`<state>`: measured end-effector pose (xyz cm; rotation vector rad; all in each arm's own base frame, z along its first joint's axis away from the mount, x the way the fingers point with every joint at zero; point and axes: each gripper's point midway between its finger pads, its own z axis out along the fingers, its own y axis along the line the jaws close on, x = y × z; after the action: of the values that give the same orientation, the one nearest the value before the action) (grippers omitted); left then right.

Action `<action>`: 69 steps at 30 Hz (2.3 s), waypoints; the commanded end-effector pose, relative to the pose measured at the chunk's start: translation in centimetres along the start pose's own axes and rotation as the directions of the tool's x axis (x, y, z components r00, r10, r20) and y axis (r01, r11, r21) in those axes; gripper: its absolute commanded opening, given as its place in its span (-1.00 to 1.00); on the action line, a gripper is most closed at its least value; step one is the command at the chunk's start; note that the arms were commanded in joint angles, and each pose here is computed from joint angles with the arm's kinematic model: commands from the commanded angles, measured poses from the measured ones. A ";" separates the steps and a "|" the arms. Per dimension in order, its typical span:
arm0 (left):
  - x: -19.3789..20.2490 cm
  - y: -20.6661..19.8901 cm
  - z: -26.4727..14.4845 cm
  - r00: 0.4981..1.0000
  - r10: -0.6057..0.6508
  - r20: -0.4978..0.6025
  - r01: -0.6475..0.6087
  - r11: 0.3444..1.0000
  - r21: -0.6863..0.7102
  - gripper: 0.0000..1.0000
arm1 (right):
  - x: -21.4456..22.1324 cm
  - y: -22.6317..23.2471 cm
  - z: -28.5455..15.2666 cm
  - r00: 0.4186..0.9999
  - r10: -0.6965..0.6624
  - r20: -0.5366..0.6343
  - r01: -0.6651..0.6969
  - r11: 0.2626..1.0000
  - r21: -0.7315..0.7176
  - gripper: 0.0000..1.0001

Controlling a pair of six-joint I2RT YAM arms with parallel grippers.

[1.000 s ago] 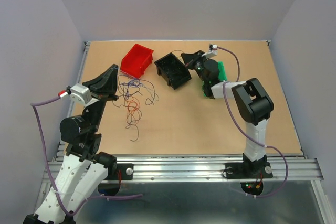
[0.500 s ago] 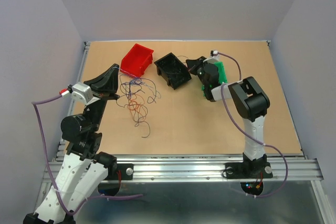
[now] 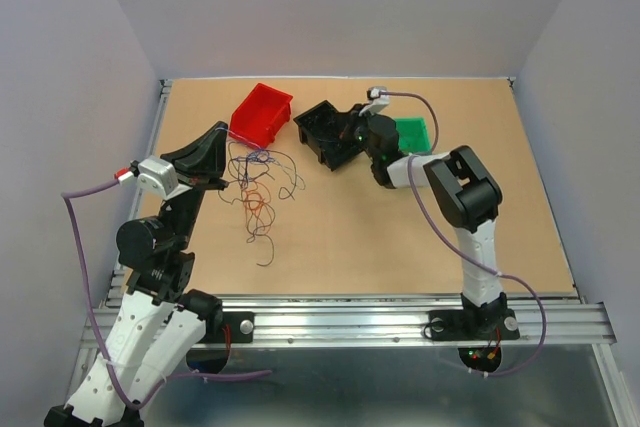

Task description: Untangle the cables

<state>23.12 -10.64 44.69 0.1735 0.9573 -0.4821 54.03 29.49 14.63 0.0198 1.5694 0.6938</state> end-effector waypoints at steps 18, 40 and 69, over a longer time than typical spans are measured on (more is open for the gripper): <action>-1.1 -0.7 0.3 0.999 0.015 0.052 -0.017 0.999 0.042 -1.00 | 9.0 -0.7 3.7 0.887 -0.253 -0.385 0.270 0.963 -0.011 -0.99; -0.6 -1.0 0.5 0.999 0.015 0.036 -0.018 0.998 0.060 -1.00 | 1.1 3.6 5.2 0.927 -0.263 -0.266 0.265 0.964 -0.028 -0.46; 0.7 -1.0 1.4 1.000 0.028 -0.004 -0.027 0.997 0.071 -1.00 | -3.5 11.9 -8.0 0.937 -0.319 -0.144 0.220 0.857 -0.466 0.67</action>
<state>24.74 -12.39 42.91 0.2436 1.0188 -0.4999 47.85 32.44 16.22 -0.4229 1.8160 0.6184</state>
